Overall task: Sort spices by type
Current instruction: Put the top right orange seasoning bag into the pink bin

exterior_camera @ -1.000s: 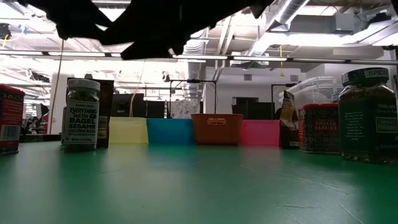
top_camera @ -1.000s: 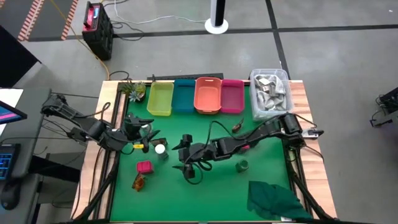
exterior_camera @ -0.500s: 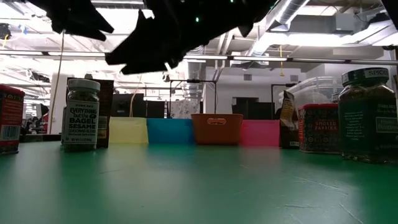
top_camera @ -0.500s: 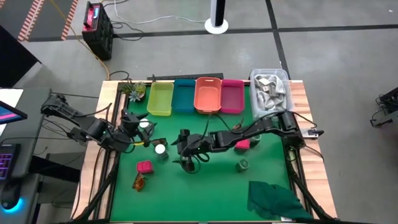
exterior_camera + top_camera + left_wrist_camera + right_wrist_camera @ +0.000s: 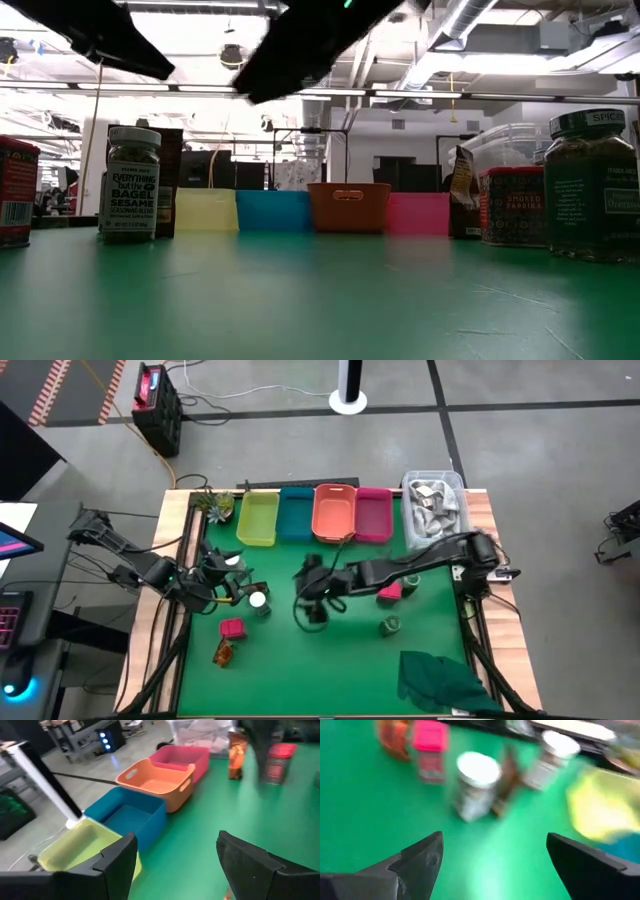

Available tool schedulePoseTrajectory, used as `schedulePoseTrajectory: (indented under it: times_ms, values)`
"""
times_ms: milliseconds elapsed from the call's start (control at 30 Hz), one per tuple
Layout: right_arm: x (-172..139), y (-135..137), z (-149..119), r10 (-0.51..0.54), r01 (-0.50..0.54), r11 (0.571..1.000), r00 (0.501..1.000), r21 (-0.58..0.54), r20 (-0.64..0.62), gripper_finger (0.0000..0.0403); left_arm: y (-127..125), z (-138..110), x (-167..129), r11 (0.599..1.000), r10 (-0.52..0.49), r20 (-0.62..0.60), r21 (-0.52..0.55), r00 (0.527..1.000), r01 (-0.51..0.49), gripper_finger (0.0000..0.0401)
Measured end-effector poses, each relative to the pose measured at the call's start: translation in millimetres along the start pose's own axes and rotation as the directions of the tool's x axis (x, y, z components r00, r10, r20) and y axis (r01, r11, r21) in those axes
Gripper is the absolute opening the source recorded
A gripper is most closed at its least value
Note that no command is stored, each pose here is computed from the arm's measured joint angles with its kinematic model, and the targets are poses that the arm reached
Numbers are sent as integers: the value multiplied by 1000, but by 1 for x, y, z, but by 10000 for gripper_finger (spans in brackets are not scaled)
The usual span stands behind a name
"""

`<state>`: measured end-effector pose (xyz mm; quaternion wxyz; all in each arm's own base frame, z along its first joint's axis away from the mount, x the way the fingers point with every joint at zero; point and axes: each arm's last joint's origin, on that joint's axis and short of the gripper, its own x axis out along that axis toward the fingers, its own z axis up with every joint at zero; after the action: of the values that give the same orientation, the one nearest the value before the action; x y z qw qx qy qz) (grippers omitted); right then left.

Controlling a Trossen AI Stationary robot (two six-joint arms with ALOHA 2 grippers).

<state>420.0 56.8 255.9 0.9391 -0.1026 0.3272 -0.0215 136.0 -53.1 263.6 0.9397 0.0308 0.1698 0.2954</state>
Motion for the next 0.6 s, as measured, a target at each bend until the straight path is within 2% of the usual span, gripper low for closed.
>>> schedulePoseTrajectory:
  times_ms: [100,267,400,600]
  values:
    - [-30,-9,-5,-50,50,999,990,3,-132,384,-1,0,-3,1000,-21,4,4,1000,21,258]
    - [-68,-34,-21,-117,125,992,929,-1,-350,384,-3,0,-3,1000,-28,6,-4,1000,28,258]
    - [-78,-51,-39,-148,141,989,843,-53,-518,381,-3,0,-3,999,-30,9,-20,1000,30,258]
    - [-91,-59,-59,-139,64,989,693,-133,-707,344,-3,1,-3,999,-36,8,-34,999,36,258]
